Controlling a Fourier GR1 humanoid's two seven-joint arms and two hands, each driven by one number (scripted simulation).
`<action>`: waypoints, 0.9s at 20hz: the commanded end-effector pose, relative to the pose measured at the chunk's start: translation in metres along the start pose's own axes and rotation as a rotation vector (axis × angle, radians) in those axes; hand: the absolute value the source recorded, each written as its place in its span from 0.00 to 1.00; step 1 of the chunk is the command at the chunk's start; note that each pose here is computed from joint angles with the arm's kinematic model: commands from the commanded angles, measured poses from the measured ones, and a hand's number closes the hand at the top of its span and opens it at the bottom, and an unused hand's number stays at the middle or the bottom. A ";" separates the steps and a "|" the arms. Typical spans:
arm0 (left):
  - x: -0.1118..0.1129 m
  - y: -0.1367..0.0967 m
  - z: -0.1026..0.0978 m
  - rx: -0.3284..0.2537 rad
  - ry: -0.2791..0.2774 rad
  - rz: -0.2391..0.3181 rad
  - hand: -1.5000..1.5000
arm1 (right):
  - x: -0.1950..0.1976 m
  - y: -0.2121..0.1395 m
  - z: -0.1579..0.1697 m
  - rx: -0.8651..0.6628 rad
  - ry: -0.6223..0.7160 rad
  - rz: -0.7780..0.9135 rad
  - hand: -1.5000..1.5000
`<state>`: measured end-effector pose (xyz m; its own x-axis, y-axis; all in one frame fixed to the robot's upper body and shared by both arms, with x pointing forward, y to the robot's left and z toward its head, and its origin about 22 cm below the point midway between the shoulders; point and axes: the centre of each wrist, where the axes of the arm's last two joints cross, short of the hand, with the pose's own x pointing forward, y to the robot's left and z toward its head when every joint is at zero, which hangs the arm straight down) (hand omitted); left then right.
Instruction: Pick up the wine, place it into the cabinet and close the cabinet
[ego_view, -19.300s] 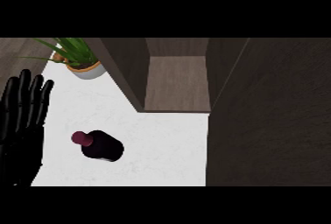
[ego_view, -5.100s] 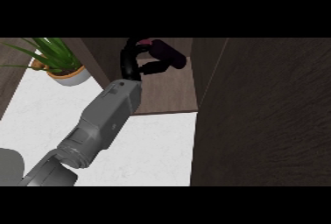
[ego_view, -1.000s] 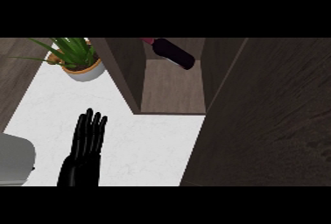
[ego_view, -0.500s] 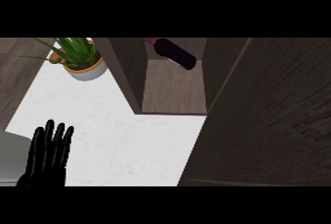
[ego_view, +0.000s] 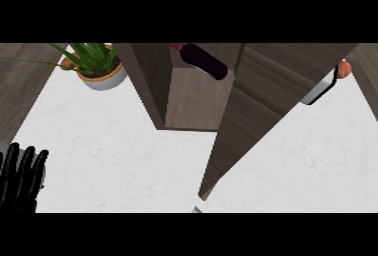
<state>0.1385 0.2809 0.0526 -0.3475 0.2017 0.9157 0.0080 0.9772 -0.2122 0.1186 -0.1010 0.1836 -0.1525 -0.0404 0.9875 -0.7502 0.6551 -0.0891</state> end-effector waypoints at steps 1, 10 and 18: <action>0.001 0.013 0.009 -0.004 -0.011 0.018 0.00 | 0.003 0.024 -0.032 0.044 -0.071 -0.011 1.00; 0.032 0.044 -0.009 -0.064 -0.036 0.016 0.00 | 0.017 0.013 -0.098 0.013 -0.038 0.036 1.00; 0.046 0.069 -0.020 -0.084 -0.025 0.033 0.00 | 0.044 -0.008 -0.184 -0.055 -0.019 0.053 1.00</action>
<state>0.1436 0.3451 0.0826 -0.3774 0.2220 0.8990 0.0771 0.9750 -0.2084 0.2120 0.0079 0.2322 -0.1970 -0.0216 0.9802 -0.7319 0.6685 -0.1324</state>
